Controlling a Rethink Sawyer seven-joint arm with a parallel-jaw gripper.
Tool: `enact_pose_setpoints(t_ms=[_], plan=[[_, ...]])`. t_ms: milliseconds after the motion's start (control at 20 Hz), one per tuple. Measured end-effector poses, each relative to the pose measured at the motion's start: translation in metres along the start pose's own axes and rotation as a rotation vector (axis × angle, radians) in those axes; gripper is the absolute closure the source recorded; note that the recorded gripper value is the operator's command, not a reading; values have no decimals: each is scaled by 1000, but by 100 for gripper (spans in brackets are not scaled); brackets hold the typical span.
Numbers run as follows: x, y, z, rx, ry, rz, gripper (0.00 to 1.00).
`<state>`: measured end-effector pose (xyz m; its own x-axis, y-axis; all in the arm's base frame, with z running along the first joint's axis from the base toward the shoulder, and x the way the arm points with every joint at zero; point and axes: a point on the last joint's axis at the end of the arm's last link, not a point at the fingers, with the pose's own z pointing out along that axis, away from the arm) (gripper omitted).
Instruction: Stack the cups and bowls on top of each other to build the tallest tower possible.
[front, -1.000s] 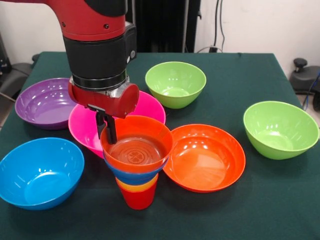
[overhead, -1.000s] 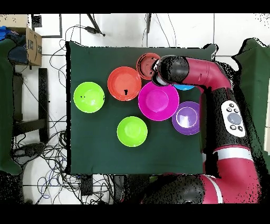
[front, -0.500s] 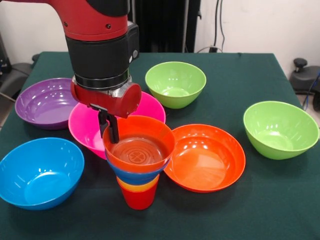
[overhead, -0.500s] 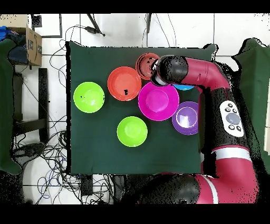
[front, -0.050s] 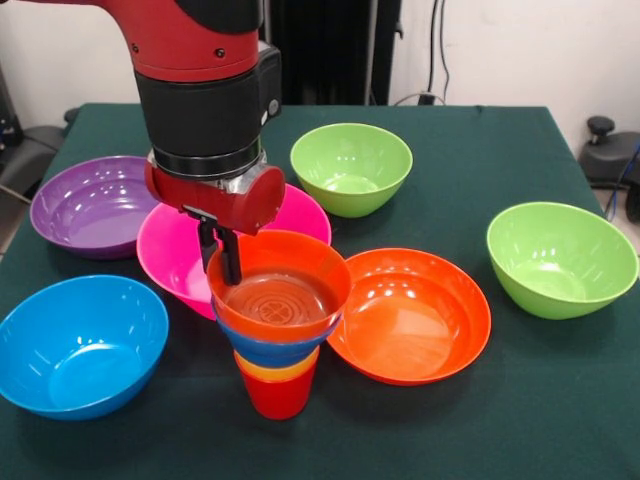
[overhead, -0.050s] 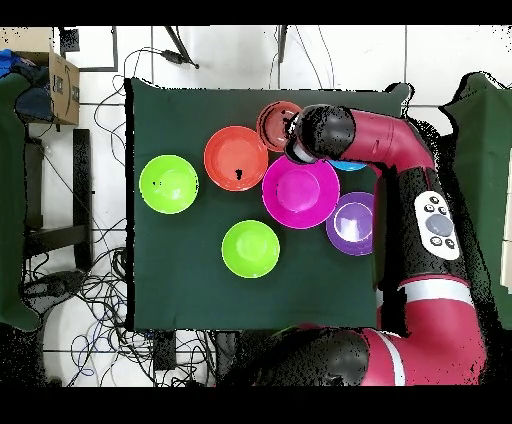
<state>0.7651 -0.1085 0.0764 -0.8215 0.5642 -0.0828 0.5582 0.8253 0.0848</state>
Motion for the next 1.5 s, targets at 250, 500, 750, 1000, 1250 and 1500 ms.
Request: enact_pose_setpoints(t_ms=[250,500,750,1000,1250,1500], plan=[[5,-1,7,9,11,0,0],[11,-3,18,20,27,-2,0],[12,-6,18,29,28,2,0],[12,-8,18,39,28,6,0],[12,-10,18,43,28,8,0],[12,-12,18,47,26,8,0]])
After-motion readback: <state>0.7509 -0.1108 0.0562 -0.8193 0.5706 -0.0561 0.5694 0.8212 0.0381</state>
